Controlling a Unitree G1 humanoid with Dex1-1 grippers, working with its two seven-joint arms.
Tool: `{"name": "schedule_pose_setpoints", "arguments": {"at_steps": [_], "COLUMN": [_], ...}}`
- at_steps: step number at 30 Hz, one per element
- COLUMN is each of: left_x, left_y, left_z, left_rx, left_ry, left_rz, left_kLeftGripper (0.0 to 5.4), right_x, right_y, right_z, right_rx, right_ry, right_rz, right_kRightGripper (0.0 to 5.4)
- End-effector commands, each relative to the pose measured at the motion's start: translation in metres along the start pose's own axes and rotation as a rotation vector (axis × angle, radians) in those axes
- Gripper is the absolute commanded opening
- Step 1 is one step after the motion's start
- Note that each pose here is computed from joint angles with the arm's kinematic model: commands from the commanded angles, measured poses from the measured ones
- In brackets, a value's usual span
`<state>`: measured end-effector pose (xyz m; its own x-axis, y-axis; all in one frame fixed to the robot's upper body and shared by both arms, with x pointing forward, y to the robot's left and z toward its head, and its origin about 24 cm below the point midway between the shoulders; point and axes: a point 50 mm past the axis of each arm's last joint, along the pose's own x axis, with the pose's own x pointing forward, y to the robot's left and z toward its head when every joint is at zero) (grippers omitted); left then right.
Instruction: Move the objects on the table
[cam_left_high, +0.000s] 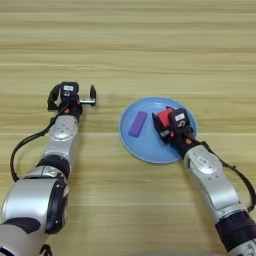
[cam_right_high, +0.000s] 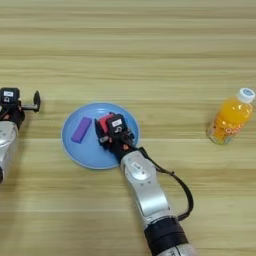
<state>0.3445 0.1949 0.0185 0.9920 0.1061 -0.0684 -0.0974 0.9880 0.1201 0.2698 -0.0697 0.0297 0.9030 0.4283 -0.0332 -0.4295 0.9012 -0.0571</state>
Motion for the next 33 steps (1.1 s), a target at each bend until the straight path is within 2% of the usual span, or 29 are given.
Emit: {"name": "schedule_pose_setpoints", "arguments": {"at_steps": [1, 15, 16, 18, 27, 33], "left_x": [0.001, 0.001, 0.001, 0.001, 0.001, 0.001], "left_y": [-0.002, -0.003, -0.003, -0.003, -0.003, -0.003], "left_z": [0.001, 0.001, 0.001, 0.001, 0.001, 0.002], "left_rx": [0.015, 0.015, 0.015, 0.014, 0.014, 0.014], "left_ry": [-0.003, -0.004, -0.004, -0.004, -0.005, -0.006], "left_rz": [-0.007, -0.007, -0.007, -0.007, -0.007, -0.006], "left_kLeftGripper": [5.4, 5.4, 5.4, 5.4, 5.4, 5.4], "right_x": [0.002, 0.002, 0.002, 0.002, 0.001, -0.001], "right_y": [0.004, 0.009, 0.009, 0.009, 0.007, -0.002], "right_z": [-0.005, -0.007, -0.007, -0.008, -0.009, -0.003], "right_rx": [0.007, -0.005, -0.008, -0.011, -0.015, -0.006], "right_ry": [0.024, 0.033, 0.034, 0.037, 0.043, 0.009], "right_rz": [0.027, 0.054, 0.055, 0.056, 0.039, 0.001], "right_kRightGripper": [2.23, 2.23, 2.59, 2.65, 3.89, 4.54]}}
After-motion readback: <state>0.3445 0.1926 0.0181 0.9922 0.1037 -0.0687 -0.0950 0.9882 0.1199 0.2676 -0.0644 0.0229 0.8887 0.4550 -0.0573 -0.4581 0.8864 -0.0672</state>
